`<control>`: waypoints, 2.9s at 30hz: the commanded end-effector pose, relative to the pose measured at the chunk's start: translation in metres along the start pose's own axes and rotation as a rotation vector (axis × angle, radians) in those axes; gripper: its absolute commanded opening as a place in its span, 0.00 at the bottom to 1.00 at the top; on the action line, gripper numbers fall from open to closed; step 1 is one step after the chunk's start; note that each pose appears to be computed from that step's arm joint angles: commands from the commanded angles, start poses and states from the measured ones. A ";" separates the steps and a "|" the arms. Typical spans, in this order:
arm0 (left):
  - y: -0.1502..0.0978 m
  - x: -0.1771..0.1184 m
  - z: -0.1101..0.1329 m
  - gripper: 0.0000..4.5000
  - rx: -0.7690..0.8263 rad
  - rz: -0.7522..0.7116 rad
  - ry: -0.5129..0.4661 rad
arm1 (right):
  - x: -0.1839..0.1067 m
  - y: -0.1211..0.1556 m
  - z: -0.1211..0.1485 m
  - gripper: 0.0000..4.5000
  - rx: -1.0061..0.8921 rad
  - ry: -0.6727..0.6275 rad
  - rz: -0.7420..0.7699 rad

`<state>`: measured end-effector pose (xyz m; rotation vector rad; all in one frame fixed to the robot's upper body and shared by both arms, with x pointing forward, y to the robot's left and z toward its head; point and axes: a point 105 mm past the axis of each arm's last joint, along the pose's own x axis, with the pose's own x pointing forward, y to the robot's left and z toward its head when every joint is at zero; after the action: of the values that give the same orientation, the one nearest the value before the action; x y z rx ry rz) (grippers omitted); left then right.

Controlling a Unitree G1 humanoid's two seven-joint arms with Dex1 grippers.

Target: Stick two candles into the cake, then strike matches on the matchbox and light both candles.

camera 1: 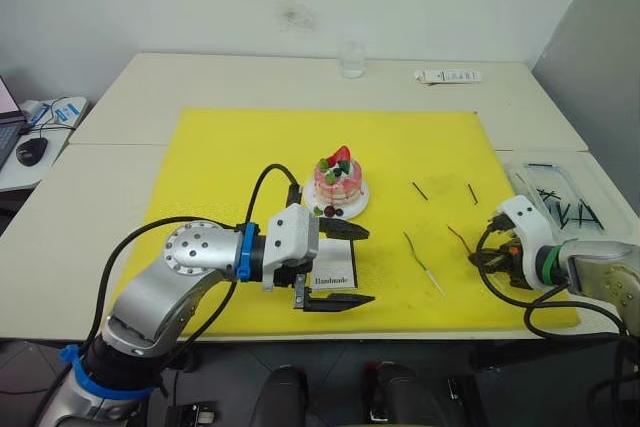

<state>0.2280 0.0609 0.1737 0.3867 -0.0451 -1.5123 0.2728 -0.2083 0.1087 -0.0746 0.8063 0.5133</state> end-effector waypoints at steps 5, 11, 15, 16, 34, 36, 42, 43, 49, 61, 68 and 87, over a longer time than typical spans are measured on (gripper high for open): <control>0.000 0.003 0.005 1.00 -0.024 0.007 -0.041 | -0.026 0.013 0.052 0.00 0.039 -0.220 0.103; 0.030 0.001 0.010 1.00 -0.337 0.154 -0.199 | -0.054 0.054 0.121 0.00 -0.006 -0.544 0.341; 0.053 0.004 0.024 1.00 -0.443 0.226 -0.301 | -0.061 0.081 0.147 0.00 -0.050 -0.656 0.426; 0.057 0.006 0.029 1.00 -0.470 0.235 -0.333 | -0.060 0.087 0.150 0.00 -0.049 -0.671 0.438; 0.085 0.023 0.050 0.55 -0.535 0.314 -0.412 | -0.055 0.112 0.160 0.00 -0.118 -0.765 0.465; 0.085 0.025 0.050 0.43 -0.529 0.308 -0.400 | -0.054 0.112 0.160 0.00 -0.122 -0.764 0.466; 0.085 0.026 0.050 0.43 -0.516 0.317 -0.403 | -0.053 0.116 0.160 0.00 -0.133 -0.759 0.483; 0.086 0.027 0.051 0.43 -0.516 0.317 -0.407 | -0.053 0.118 0.160 0.00 -0.137 -0.758 0.487; 0.089 0.029 0.053 0.43 -0.500 0.332 -0.420 | -0.053 0.121 0.160 0.00 -0.146 -0.755 0.492; 0.088 0.029 0.060 0.17 -0.488 0.312 -0.460 | -0.052 0.122 0.158 0.00 -0.150 -0.748 0.490; 0.087 0.031 0.062 0.01 -0.473 0.296 -0.455 | -0.052 0.121 0.158 0.00 -0.150 -0.753 0.484; 0.086 0.019 0.051 0.00 -0.491 0.338 -0.422 | -0.071 0.113 0.154 0.99 -0.243 -0.806 0.433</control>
<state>0.3035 0.0275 0.2290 -0.3455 0.0000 -1.1898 0.2889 -0.0972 0.2683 0.1084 0.0290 0.9662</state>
